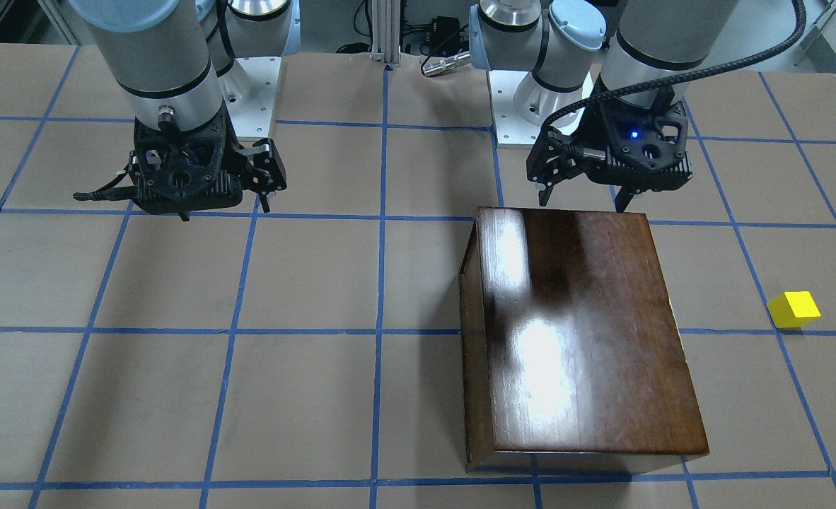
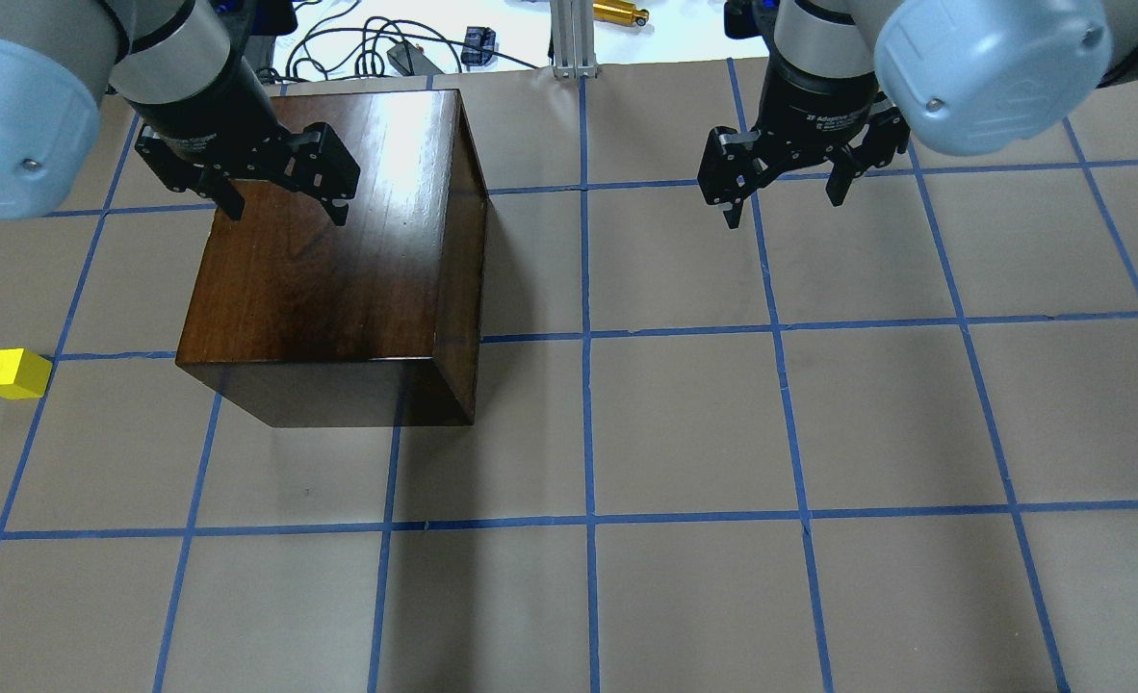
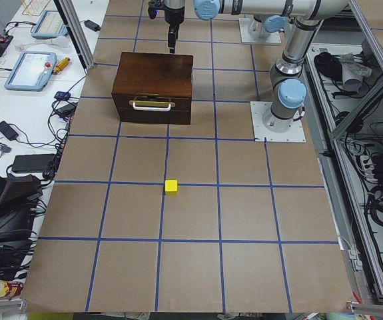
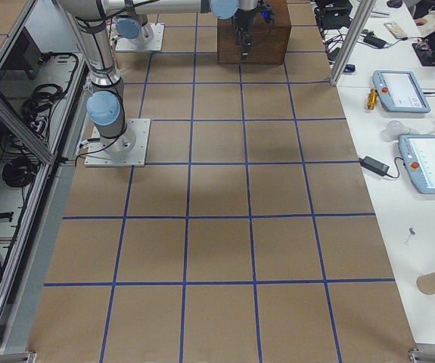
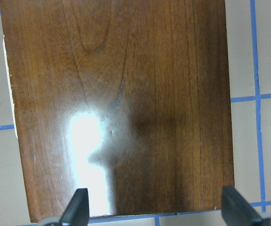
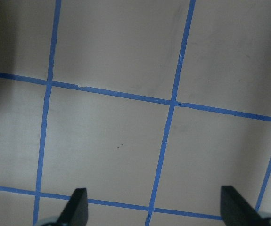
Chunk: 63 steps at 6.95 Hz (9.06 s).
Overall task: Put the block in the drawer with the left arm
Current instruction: 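Move the left gripper off the cabinet top toward the drawer side, then lower the left gripper and hook the white drawer handle, then pull the drawer open with the left gripper, away from the cabinet, then release the handle and raise the left gripper over the cabinet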
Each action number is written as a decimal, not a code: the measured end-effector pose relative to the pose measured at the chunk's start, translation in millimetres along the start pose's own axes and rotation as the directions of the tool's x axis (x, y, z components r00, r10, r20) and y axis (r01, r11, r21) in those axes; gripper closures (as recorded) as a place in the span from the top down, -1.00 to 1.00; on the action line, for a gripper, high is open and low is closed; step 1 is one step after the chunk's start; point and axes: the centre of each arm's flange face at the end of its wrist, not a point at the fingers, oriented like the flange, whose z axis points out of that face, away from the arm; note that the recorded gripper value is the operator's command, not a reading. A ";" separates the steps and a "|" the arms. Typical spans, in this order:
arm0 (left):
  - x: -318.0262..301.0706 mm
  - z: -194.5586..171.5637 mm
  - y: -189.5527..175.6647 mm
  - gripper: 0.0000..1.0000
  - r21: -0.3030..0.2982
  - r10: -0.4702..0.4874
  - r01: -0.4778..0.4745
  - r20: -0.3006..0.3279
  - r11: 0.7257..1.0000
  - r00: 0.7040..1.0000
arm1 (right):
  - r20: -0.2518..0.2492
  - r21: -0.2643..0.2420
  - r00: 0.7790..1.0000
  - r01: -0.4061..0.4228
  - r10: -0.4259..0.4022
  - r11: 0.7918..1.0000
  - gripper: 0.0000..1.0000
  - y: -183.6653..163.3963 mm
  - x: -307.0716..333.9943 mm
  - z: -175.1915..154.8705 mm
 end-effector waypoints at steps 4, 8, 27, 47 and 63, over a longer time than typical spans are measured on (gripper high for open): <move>-0.9 -1.6 0.9 1.00 0.002 -0.001 0.001 0.006 1.000 1.000 | 0.000 0.000 1.000 0.000 0.000 1.000 1.00 0.0 0.0 0.0; -13.9 -5.9 0.7 1.00 0.010 -0.013 0.013 0.013 1.000 1.000 | 0.000 0.000 1.000 0.000 0.000 1.000 1.00 0.0 0.0 0.0; -329.9 200.6 -53.8 1.00 0.015 -0.046 0.057 -0.418 0.998 0.907 | 0.000 0.000 1.000 0.000 0.000 1.000 1.00 0.0 0.0 0.0; -330.9 257.9 -66.7 1.00 -0.036 -0.068 0.058 -0.473 0.998 0.878 | 0.000 0.000 1.000 0.000 0.000 1.000 1.00 0.0 0.0 0.0; -368.7 85.2 24.7 1.00 -0.018 -0.139 0.140 -0.282 0.990 0.949 | 0.000 0.000 1.000 -0.001 0.001 1.000 1.00 0.1 0.0 -0.1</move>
